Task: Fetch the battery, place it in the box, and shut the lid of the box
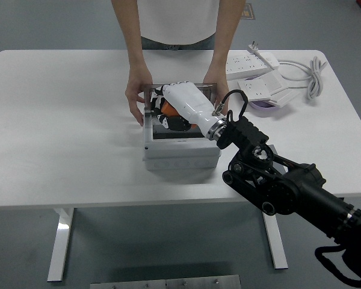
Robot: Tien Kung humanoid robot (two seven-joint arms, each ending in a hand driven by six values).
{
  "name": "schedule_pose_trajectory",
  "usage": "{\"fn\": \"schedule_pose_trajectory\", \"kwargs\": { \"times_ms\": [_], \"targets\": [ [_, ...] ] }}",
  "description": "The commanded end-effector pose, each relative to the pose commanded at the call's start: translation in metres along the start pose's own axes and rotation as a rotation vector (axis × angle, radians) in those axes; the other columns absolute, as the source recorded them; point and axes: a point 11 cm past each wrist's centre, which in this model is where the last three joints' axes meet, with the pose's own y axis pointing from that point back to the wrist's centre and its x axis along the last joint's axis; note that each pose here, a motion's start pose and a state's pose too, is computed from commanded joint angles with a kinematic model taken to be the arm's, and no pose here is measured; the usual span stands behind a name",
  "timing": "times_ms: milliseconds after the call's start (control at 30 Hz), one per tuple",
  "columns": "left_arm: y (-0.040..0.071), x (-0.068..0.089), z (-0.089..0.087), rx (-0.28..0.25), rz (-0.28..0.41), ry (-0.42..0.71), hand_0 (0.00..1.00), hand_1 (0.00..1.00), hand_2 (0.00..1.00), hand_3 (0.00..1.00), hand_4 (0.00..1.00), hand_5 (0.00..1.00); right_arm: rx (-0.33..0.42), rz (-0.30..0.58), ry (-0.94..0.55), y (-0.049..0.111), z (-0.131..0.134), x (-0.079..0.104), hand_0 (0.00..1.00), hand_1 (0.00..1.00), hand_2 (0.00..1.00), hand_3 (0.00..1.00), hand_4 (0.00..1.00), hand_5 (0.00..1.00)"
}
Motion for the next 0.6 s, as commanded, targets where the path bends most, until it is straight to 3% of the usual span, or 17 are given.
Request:
{"fn": "schedule_pose_trajectory", "kwargs": {
  "times_ms": [600],
  "targets": [
    [0.003, 0.000, 0.009, -0.017, 0.000, -0.004, 0.643, 0.690, 0.586, 0.596, 0.530, 0.002, -0.013, 0.033, -0.057, 0.000, 0.003, -0.009, 0.214, 0.237, 0.318, 0.368, 0.332, 0.002]
  ]
}}
